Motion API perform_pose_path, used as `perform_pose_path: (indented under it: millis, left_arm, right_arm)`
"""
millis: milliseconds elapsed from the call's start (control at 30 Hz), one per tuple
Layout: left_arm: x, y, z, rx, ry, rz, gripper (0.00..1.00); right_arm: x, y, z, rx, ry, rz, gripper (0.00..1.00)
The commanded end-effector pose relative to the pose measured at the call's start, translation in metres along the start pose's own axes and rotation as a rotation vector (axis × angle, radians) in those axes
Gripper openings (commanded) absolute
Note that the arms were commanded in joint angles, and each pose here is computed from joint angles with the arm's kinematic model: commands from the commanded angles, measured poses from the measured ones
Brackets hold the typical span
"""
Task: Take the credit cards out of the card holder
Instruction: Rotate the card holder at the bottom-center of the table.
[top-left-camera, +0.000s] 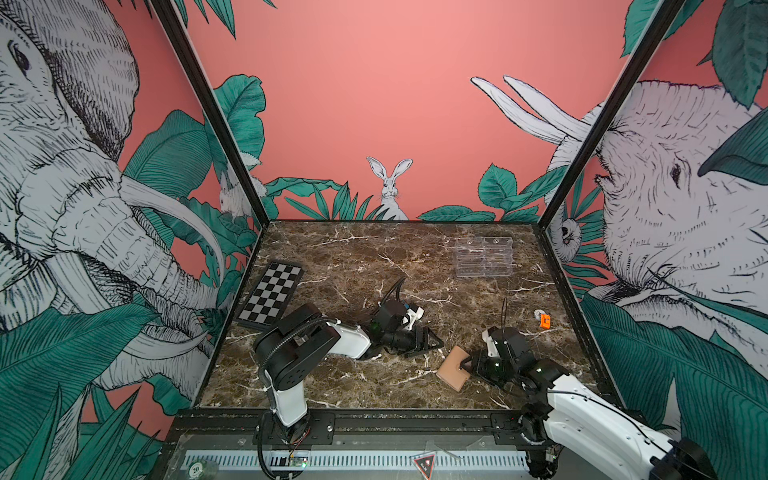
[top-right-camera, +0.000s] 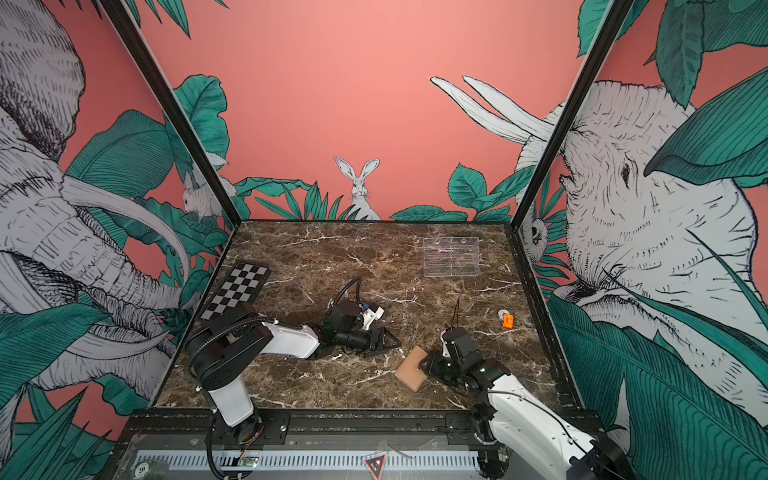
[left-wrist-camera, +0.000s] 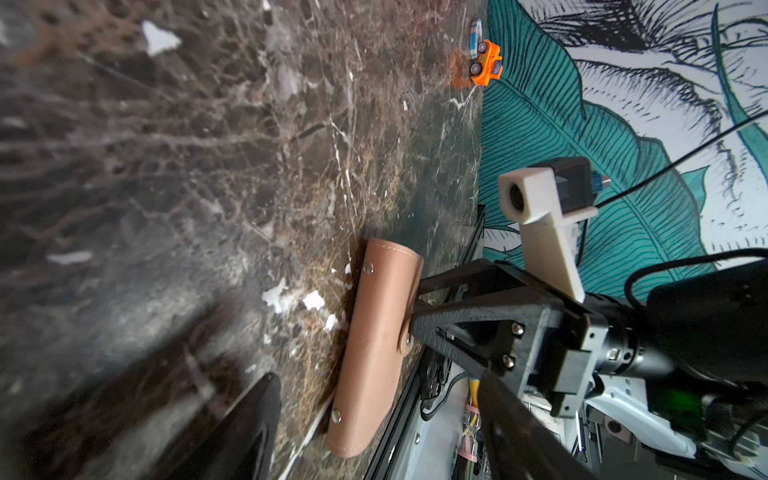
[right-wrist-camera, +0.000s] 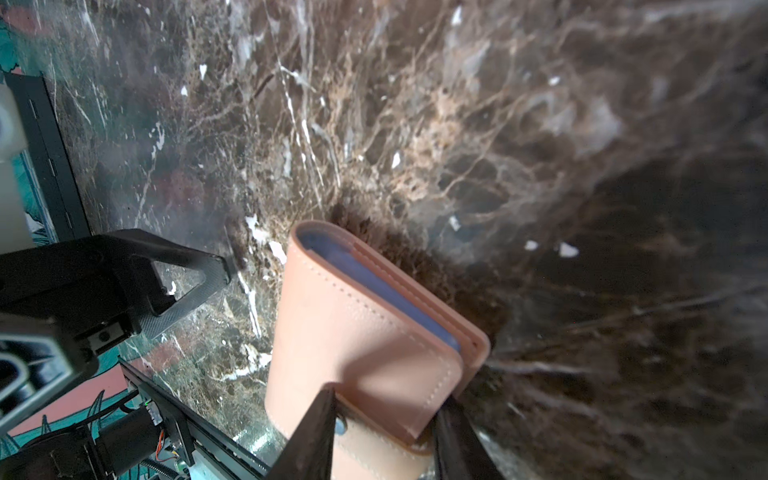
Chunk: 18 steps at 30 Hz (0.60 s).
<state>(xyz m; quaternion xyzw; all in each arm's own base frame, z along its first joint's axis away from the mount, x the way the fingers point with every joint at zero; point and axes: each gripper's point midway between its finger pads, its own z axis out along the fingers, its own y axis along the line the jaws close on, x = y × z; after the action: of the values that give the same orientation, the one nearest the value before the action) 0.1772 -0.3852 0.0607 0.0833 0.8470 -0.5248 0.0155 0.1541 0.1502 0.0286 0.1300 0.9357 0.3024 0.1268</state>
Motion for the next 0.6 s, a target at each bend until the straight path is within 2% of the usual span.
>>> perform_pose_path:
  millis: [0,567]
  left_arm:
    - [0.002,0.003,0.003,0.004,-0.006,-0.007,0.74]
    - [0.006,0.016,0.003,0.012,-0.024,-0.054,0.68]
  right_arm:
    - [-0.007,0.005,0.004,-0.025,-0.033,-0.002,0.38]
    - [-0.016,0.019,0.011,-0.065,-0.041,-0.008,0.37]
